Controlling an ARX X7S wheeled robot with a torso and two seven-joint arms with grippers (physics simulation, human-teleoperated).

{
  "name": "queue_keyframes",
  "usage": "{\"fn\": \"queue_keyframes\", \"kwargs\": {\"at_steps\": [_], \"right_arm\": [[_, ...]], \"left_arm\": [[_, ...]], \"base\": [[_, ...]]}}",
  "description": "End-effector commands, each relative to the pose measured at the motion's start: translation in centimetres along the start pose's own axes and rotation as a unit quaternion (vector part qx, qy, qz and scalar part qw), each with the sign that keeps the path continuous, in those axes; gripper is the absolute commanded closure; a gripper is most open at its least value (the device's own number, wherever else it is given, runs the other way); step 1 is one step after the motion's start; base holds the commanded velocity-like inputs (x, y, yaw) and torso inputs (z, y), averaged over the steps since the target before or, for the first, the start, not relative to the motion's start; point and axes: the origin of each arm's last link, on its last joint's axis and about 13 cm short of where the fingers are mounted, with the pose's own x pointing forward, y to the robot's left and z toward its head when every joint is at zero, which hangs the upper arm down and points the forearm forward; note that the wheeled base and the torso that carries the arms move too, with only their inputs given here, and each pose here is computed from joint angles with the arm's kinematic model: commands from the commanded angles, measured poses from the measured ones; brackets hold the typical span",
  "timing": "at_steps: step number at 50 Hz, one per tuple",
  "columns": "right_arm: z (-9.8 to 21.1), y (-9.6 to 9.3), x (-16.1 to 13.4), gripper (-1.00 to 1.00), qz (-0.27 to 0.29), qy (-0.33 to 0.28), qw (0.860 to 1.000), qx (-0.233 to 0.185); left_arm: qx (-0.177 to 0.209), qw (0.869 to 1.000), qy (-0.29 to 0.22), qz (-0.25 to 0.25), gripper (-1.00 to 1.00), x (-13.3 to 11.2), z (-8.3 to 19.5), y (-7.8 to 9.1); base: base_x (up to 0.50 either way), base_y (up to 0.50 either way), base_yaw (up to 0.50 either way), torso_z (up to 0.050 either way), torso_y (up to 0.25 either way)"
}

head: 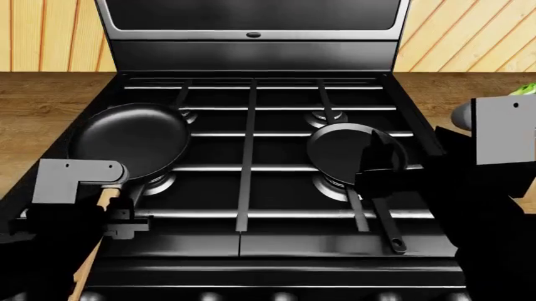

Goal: Place both pans onto different burners. Then place the celery and the shrimp on different pans.

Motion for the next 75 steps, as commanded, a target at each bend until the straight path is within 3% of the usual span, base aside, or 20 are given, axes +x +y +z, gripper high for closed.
{"fn": "queue_keyframes", "kwargs": {"at_steps": [1,6,7,21,33,40,55,75], "right_arm": [[-0.2,0.1,0.2,-1.00,0.002,0.004,1.000,0.000],[-0.3,0.1,0.2,-1.00,0.002,0.005,1.000,0.001],[-0.3,0.1,0.2,-1.00,0.002,0.005,1.000,0.001],[-0.5,0.1,0.4,-1.00,0.003,0.010,1.000,0.002],[-0.5,0.1,0.5,-1.00,0.003,0.009,1.000,0.002],[-0.5,0.2,0.4,-1.00,0.003,0.008,1.000,0.001],[-0.5,0.3,0.4,-1.00,0.000,0.004,1.000,-0.011],[-0.7,0.2,0.5,-1.00,-0.007,-0.010,1.000,0.001]], "left_arm": [[-0.005,1.000,-0.002,0.020,1.00,0.7,-0.4,0.4],[-0.005,1.000,-0.001,0.018,1.00,0.7,-0.5,0.4],[-0.004,1.000,-0.001,0.018,-1.00,0.7,-0.5,0.4],[-0.003,0.999,-0.024,0.026,-1.00,-0.2,1.2,0.8],[0.010,0.990,-0.139,0.022,-1.00,-5.7,5.6,0.9],[0.012,0.986,-0.167,0.025,-1.00,-7.0,6.7,1.0],[0.012,0.981,-0.193,0.008,-1.00,-8.5,6.4,0.5],[0.004,0.982,-0.186,0.007,-1.00,-7.9,5.7,0.6]], "base": [[0.01,0.00,0.00,0.000,0.000],[0.00,0.00,0.00,0.000,0.000],[0.01,0.00,0.00,0.000,0.000],[0.00,0.00,0.00,0.000,0.000],[0.00,0.00,0.00,0.000,0.000],[0.00,0.00,0.00,0.000,0.000],[-0.01,0.00,0.00,0.000,0.000],[-0.32,0.00,0.00,0.000,0.000]]}}
